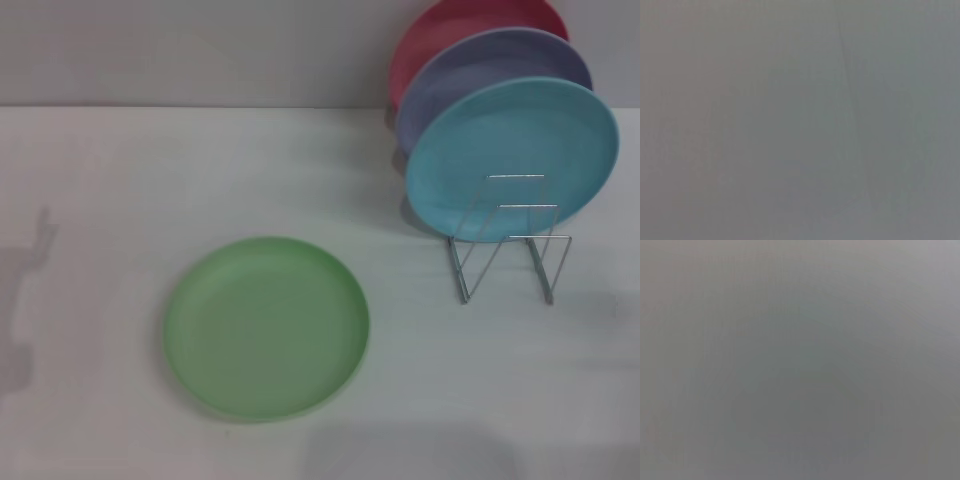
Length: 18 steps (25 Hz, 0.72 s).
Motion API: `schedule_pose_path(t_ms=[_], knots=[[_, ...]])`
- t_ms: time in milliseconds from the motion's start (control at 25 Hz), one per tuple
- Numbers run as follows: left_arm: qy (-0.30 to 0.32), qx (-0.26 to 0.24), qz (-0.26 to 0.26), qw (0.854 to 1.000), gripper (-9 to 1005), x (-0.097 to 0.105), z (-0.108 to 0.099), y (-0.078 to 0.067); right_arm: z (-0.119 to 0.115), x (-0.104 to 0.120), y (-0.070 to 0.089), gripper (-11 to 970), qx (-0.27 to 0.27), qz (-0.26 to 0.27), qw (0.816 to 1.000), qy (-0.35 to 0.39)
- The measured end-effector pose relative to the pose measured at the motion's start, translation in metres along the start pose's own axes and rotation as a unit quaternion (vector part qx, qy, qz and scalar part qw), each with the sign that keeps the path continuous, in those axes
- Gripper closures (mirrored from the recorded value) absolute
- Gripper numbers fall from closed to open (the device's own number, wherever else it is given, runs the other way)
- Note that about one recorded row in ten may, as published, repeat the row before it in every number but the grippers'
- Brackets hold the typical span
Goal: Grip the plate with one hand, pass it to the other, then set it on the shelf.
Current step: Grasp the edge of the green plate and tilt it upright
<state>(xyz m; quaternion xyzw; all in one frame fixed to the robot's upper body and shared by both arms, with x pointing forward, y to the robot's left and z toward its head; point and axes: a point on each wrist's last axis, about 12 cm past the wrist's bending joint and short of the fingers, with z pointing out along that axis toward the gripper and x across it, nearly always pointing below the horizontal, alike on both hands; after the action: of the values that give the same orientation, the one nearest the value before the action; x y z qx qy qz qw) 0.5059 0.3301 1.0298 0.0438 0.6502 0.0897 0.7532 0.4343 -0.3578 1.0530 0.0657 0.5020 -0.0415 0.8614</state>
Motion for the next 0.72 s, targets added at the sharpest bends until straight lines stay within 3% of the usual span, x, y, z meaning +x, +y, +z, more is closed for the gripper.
schedule_pose_path(t_ms=[440, 600, 680, 720], knots=[[0.005, 0.034, 0.009, 0.999, 152, -0.007, 0.013, -0.015, -0.004, 0.000, -0.001, 133, 0.002, 0.030, 1.000, 0.005], [0.052, 0.048, 0.005, 0.997, 152, -0.031, 0.037, -0.020, -0.005, 0.000, -0.001, 133, 0.003, 0.031, 1.000, 0.006], [0.052, 0.048, 0.005, 0.997, 152, -0.031, 0.037, -0.020, -0.005, 0.000, -0.001, 134, 0.003, 0.031, 0.999, 0.006], [0.075, 0.065, 0.003, 0.995, 153, -0.050, 0.047, -0.023, -0.005, 0.000, -0.001, 134, 0.003, 0.033, 0.999, 0.006]])
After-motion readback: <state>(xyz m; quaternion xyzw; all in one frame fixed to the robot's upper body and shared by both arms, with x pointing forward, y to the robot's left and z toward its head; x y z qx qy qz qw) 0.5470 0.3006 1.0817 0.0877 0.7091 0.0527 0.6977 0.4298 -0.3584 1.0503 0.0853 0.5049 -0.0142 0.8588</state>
